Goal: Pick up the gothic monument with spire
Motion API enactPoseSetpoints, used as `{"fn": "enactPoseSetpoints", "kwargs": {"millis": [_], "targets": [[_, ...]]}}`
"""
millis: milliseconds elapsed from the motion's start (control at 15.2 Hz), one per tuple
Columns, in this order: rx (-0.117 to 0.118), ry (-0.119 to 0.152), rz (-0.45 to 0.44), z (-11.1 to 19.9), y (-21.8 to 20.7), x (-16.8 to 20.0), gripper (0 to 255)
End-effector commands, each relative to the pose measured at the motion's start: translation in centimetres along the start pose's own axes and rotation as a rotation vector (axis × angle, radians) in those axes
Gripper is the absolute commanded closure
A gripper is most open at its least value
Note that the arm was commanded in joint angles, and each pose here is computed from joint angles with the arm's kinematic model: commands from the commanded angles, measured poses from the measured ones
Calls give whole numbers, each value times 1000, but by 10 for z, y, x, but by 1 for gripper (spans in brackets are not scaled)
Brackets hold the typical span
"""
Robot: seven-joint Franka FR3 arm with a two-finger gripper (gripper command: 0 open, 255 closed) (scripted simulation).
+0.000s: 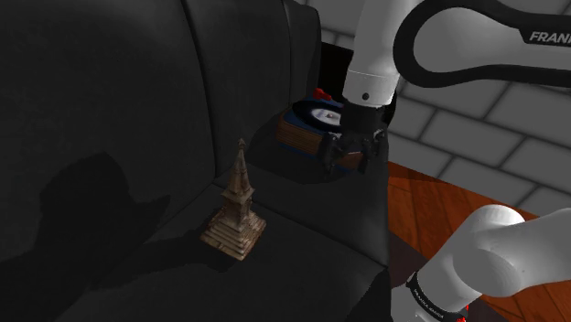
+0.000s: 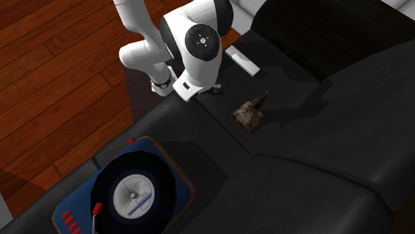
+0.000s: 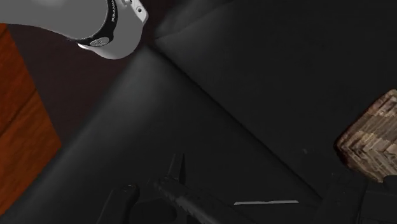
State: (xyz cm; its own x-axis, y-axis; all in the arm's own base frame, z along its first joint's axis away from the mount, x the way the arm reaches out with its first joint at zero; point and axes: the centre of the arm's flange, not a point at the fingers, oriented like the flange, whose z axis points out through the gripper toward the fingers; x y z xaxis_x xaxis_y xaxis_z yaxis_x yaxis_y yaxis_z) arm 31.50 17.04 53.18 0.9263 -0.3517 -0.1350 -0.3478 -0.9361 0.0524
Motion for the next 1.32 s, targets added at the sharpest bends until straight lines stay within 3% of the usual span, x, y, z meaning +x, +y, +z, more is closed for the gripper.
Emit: {"fn": "enactPoseSetpoints", "kwargs": {"millis": [0, 924, 1254], "targets": [[20, -4, 67, 0, -27, 0, 0], [149, -26, 500, -15, -185, 35, 0], [153, -27, 512, 5, -191, 40, 0]]}}
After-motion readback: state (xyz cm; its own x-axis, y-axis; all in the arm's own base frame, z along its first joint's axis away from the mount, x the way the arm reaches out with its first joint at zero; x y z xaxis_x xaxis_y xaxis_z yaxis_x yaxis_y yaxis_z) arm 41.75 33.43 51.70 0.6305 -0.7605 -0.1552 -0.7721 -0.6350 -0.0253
